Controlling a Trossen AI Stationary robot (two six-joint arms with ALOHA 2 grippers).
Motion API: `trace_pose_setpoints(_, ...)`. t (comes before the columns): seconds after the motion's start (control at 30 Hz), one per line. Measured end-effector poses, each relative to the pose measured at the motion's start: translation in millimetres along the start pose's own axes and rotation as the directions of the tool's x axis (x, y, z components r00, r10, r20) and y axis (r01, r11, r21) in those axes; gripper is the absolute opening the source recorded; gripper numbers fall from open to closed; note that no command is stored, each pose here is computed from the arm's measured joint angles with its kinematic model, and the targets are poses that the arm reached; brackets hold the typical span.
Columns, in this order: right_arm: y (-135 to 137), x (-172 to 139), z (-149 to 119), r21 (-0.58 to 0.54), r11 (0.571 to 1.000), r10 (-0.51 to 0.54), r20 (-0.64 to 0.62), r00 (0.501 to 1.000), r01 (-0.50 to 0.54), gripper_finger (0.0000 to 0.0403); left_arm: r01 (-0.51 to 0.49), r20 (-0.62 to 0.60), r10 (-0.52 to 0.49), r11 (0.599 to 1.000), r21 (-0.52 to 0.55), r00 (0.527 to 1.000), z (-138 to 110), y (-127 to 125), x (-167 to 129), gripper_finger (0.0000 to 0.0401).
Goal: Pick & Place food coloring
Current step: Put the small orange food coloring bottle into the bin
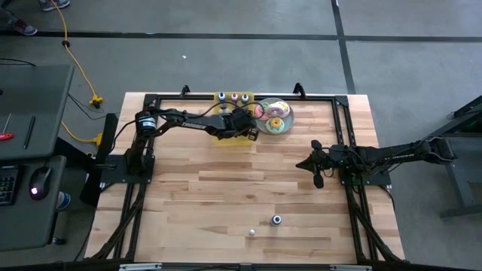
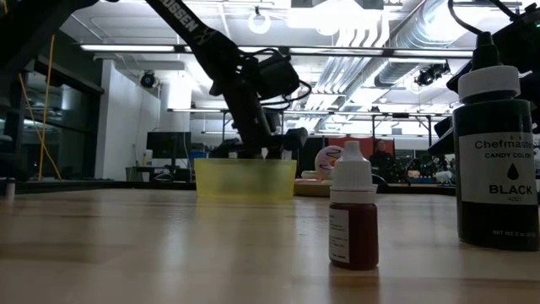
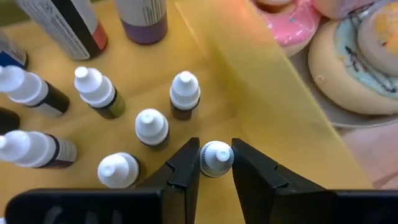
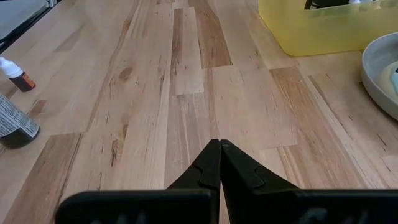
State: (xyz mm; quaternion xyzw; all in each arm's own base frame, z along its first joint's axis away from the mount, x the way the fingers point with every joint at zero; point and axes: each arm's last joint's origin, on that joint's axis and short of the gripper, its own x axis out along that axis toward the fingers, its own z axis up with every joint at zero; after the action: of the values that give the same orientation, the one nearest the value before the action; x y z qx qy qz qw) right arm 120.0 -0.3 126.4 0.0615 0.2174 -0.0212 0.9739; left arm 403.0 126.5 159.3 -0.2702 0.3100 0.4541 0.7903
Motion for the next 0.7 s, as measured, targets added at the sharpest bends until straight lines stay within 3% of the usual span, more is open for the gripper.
trace_pose_setpoints(0.7,0.0,0.0,0.1,0.0,1.0,0.0,0.001,1.0,0.0,0.0,0.001,-0.002,0.0,0.999,0.037,1.0,1.9,1.9,1.1,0.0086)
